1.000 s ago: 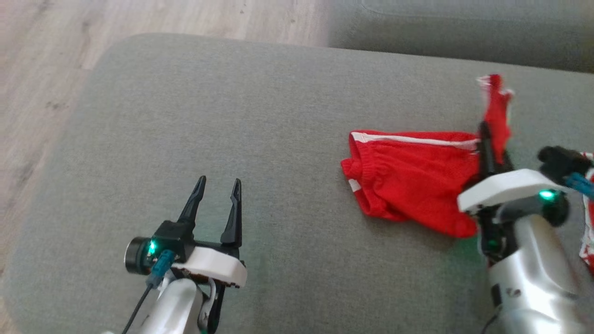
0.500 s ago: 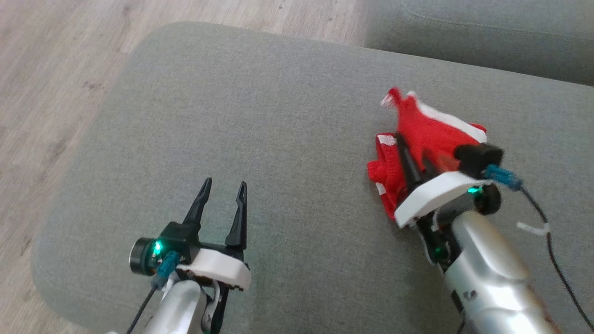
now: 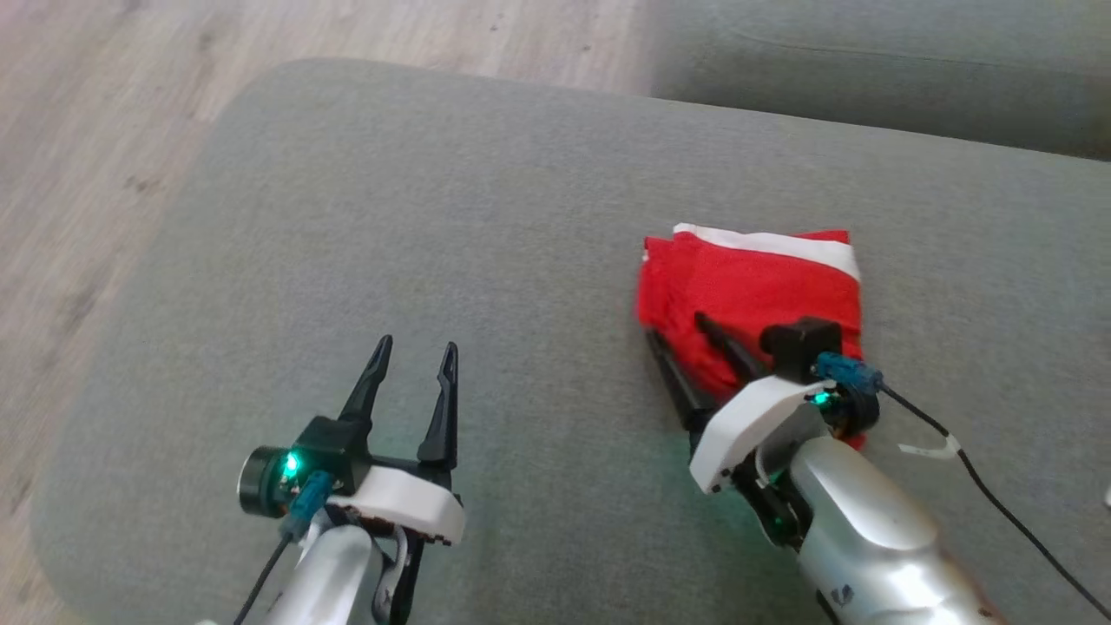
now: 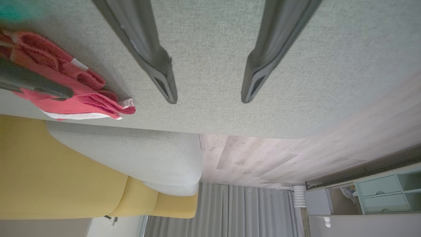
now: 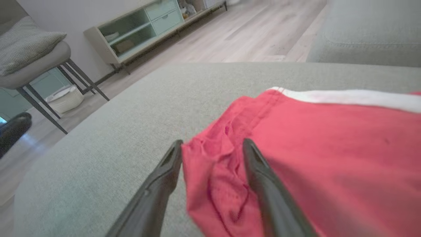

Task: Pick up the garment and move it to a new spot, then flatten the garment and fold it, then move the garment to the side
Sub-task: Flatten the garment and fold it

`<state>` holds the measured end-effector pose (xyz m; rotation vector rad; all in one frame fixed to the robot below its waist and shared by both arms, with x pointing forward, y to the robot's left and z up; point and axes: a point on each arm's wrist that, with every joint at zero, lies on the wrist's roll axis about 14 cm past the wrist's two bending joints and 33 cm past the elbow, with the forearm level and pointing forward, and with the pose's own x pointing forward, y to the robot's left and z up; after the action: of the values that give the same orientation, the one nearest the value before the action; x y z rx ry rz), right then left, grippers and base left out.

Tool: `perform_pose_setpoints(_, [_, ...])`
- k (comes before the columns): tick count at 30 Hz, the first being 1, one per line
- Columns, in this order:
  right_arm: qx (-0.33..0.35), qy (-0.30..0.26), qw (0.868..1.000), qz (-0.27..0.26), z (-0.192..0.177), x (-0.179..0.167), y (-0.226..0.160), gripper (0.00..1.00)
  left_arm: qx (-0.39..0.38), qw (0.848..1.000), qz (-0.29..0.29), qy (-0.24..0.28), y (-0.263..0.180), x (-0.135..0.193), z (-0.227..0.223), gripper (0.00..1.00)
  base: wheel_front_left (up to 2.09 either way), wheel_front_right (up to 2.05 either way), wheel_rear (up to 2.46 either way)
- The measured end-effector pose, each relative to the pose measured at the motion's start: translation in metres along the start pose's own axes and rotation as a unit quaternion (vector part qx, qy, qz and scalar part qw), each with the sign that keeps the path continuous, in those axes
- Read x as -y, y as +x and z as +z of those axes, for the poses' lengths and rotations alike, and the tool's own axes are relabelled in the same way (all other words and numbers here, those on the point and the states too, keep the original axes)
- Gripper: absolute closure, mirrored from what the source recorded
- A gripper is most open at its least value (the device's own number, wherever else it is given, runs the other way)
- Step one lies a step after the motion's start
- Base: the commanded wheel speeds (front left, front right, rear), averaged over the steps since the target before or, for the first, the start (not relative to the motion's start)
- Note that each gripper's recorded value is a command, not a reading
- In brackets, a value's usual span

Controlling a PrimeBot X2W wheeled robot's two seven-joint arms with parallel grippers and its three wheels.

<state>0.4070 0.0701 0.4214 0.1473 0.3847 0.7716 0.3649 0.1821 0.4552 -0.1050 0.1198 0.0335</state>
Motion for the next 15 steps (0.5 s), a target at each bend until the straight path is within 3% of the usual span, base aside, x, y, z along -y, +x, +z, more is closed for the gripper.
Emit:
perform_pose_setpoints(4, [0.035,0.0,0.999,-0.015,0.016,0.009,-0.007,0.0,0.004,1.0,-0.012,0.001,0.004,0.007,0.003,0.0,0.0,0.0,0.0])
perform_pose_setpoints(8, [0.099,-0.006,0.993,-0.066,0.049,0.041,-0.024,0.0,0.023,0.999,-0.023,-0.001,0.012,0.016,0.015,0.0,0.0,0.0,0.0])
perform_pose_setpoints(15, [0.206,-0.053,0.959,-0.188,0.105,0.112,-0.091,0.0,0.051,0.998,-0.042,-0.009,0.024,0.033,0.034,0.0,0.0,0.0,0.0])
